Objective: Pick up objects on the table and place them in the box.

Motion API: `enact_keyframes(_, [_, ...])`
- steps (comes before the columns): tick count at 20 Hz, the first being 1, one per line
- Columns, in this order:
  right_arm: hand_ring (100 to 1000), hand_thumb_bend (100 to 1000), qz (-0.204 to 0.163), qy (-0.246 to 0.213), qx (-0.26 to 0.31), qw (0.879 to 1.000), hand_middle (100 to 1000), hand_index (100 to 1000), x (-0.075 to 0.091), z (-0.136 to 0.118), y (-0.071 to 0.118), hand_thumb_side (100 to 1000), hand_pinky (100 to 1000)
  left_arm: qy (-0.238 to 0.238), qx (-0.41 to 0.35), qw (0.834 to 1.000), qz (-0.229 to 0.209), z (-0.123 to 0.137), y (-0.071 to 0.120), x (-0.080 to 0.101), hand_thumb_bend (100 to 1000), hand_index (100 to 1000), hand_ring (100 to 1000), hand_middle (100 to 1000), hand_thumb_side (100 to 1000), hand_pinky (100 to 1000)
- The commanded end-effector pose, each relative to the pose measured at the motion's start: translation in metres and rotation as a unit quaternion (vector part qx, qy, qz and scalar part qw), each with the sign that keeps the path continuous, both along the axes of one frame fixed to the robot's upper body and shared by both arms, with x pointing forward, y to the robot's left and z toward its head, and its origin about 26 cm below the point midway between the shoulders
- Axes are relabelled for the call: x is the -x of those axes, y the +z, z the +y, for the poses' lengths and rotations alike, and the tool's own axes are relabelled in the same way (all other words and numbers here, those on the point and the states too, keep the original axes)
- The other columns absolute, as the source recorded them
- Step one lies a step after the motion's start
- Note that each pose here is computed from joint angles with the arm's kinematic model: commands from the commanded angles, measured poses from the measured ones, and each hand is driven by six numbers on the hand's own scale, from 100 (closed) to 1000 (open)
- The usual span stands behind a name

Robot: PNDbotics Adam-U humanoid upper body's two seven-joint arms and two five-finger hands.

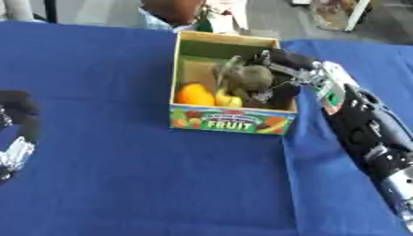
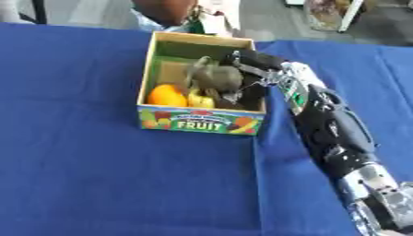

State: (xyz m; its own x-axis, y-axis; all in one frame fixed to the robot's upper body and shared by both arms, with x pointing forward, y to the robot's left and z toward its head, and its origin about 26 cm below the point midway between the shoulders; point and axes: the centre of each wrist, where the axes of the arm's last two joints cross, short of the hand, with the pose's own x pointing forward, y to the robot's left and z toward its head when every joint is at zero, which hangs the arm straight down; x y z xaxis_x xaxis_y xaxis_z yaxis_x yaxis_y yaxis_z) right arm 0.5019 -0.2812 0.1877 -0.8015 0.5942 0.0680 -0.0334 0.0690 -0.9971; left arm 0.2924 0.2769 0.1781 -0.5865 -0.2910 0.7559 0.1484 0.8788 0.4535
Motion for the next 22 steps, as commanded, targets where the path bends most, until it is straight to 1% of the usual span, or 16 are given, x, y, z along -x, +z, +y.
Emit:
enact_keyframes(1, [841,190,-0.008,0.013,0.025,1.0,898,975,0.002,-0.017,0.017,624,891,-0.002,-0.004,1.0,-0.011,0.0,0.007,0.002,257,754,690,622,248,668])
enact_keyframes(3, [842,217,-0.015,0.006,0.02,1.0,901,976,0.002,-0.019,0.02,639,892,-0.001,-0.004,1.0,-0.011,0.0,0.006,0.003,256,754,690,622,248,668])
enact_keyframes(12, [844,246,-0.035,-0.012,0.001,0.999,900,975,0.005,-0.027,0.032,637,893,0.001,-0.004,1.0,-0.009,0.001,0.005,0.003,256,754,691,624,248,668])
enact_keyframes(18, [850,255,-0.047,-0.014,-0.01,0.999,901,973,0.007,-0.031,0.042,635,893,0.002,-0.004,1.0,-0.007,0.002,0.004,0.004,254,754,691,624,246,668])
enact_keyframes(22, [872,270,-0.058,-0.011,-0.017,0.998,913,974,0.009,-0.033,0.049,646,899,0.002,-0.004,1.0,-0.007,0.003,0.004,0.004,253,755,691,625,244,669])
